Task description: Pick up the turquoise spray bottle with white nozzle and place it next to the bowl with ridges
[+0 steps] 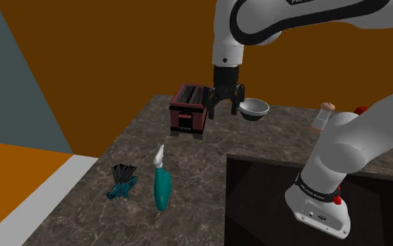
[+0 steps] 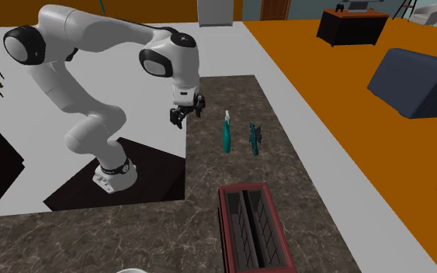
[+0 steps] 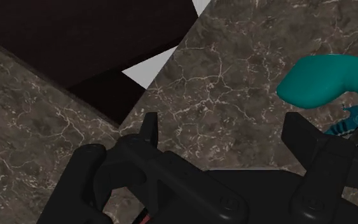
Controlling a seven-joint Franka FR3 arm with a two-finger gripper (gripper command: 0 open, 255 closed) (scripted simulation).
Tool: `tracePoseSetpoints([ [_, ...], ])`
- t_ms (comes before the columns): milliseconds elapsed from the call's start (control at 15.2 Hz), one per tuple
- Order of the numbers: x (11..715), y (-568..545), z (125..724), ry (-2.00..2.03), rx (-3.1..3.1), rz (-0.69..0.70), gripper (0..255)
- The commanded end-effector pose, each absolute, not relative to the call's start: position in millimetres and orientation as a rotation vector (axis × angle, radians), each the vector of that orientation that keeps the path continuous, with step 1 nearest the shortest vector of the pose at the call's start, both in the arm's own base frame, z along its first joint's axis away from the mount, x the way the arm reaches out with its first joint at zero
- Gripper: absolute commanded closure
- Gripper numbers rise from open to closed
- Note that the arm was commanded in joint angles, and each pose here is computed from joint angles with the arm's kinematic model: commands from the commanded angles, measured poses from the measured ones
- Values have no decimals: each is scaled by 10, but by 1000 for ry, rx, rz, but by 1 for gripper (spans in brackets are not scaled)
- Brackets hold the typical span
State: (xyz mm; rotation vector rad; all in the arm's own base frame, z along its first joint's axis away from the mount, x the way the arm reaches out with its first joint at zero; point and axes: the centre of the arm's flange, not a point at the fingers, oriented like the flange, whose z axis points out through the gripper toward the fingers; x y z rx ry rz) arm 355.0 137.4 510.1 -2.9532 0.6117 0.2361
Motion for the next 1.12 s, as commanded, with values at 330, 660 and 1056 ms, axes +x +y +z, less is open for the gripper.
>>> tracePoseSetpoints([
  [330, 3956, 1914, 4498, 920, -2802, 391, 0],
  [660, 4261, 2268, 4062, 1122, -2674, 494, 0],
  [1056, 4648, 2654, 3523, 1349, -2497, 611, 0],
])
